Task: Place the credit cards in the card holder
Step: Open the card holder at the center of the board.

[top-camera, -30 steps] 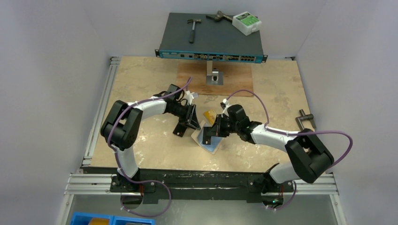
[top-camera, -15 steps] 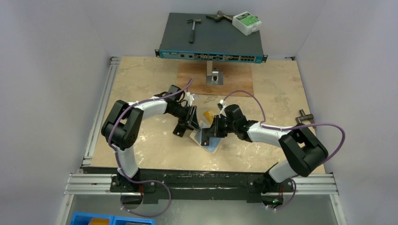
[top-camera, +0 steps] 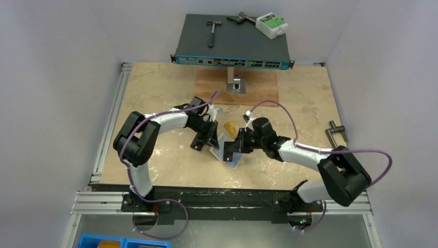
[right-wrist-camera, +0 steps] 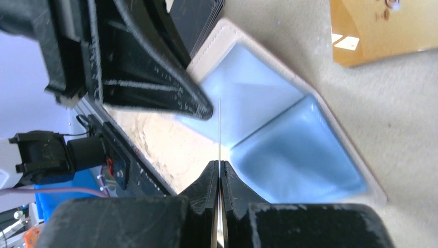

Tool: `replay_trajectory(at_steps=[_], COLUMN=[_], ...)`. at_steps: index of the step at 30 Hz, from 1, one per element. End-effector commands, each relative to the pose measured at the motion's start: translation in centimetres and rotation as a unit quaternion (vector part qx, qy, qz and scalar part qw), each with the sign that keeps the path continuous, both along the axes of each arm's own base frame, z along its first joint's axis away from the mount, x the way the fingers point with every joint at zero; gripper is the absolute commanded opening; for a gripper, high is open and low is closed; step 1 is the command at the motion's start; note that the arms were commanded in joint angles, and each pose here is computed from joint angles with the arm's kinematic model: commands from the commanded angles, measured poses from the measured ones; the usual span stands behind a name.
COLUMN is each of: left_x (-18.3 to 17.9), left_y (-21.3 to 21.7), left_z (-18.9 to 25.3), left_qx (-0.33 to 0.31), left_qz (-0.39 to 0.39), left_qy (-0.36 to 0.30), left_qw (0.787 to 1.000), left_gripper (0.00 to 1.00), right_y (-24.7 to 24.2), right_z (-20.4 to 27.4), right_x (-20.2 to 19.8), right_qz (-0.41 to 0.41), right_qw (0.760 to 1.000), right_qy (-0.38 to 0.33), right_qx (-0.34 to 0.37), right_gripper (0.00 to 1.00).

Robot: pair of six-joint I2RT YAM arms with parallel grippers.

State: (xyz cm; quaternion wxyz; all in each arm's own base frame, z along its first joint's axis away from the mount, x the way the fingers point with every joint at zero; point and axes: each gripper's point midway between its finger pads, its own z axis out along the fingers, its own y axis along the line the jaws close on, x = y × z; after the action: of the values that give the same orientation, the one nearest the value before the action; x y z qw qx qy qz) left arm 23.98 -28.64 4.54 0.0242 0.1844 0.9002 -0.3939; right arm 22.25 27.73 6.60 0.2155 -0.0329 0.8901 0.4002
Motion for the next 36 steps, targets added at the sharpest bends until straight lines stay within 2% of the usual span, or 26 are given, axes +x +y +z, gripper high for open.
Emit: replay_trajectory(at_steps=[1,13,36], left_x=[0.9,1.0,1.0], left_y=[-0.4,-0.2,-0.4], left_z=[2.0,1.6,2.1], left_qx=[-0.016,-0.008,-0.015], left_qz=[-0.002,-0.002,-0.007], left_qy=[-0.035,-0.035,-0.042], left_qw=[0.999,0.999,0.999], left_gripper=[0.05,0.03,0.03], right_y=[-1.9,-5.5,-5.9], right_z=[0.7,-1.6,-4.1], right_x=[-1.3,-6.2,-6.9], right_qz=[-0.013,-0.028,-0.022], right_qw=[1.000,0.999,0.997], right_qy=[-0.007,0.042,0.072], right_qx=[0.000,-0.007,-0.031], right_gripper=[0.00,0.00,0.00])
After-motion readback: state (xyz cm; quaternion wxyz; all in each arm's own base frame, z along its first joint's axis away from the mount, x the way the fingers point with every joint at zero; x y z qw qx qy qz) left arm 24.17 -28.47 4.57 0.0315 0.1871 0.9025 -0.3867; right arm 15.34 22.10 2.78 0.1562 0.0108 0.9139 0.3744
